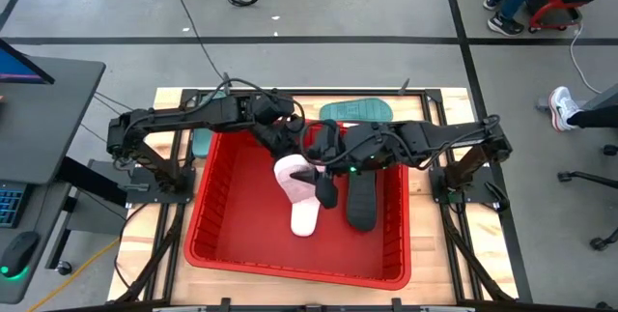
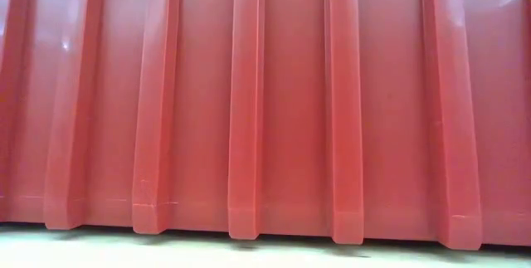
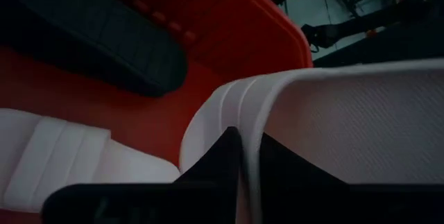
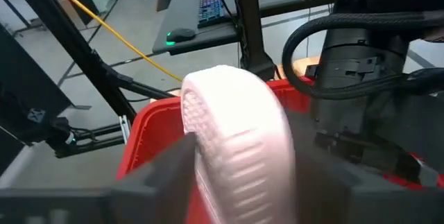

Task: Pick and place slides into bin
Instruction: Stack the pink slide on top of the pink slide in the red bin

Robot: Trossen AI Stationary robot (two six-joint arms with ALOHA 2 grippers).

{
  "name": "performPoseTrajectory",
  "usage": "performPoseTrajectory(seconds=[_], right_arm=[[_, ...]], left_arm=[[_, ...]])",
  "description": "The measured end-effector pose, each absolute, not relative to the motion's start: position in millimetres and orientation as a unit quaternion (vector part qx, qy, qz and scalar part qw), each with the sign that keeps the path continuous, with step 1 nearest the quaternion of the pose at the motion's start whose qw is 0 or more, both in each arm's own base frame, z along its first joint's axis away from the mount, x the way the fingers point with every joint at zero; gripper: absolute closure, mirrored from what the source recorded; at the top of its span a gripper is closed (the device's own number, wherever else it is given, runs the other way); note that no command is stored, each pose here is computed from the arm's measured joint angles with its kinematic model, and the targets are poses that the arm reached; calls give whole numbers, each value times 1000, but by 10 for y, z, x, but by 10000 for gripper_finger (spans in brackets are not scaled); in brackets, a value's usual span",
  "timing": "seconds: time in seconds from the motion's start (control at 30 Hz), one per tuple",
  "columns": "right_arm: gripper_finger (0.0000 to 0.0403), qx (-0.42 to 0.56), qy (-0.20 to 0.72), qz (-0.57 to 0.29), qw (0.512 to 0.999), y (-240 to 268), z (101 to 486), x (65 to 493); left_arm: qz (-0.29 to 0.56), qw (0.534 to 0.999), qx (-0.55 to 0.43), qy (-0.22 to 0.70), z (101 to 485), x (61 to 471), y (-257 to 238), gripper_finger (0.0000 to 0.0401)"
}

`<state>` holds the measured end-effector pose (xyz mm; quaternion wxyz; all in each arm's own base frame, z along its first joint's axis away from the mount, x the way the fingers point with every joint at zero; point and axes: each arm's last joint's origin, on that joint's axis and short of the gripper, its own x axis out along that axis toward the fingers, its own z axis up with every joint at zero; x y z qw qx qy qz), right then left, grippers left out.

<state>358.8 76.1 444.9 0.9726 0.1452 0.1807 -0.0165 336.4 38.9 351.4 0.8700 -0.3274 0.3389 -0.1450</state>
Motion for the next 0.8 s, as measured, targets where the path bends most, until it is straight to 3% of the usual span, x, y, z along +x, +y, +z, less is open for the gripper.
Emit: performPoseTrajectory(seconds=[0.23,0.4,0.63,0.8], right_arm=[[334,180,178,-12,967,756,4463,3586],[335,223,173,-27,959,740,4456,3606],[335,326,197,-28,924,768,4417,3593],[335,388,206,-91,894,733,4363,3562]], left_arm=[[-118,874,-338,328,3542,3359,427,337],[-92,883,-344,307,3659,3249,513,305],[-77,898,-316,297,3891,2875,587,205],[-47,917,-279,282,4065,2581,554,147]])
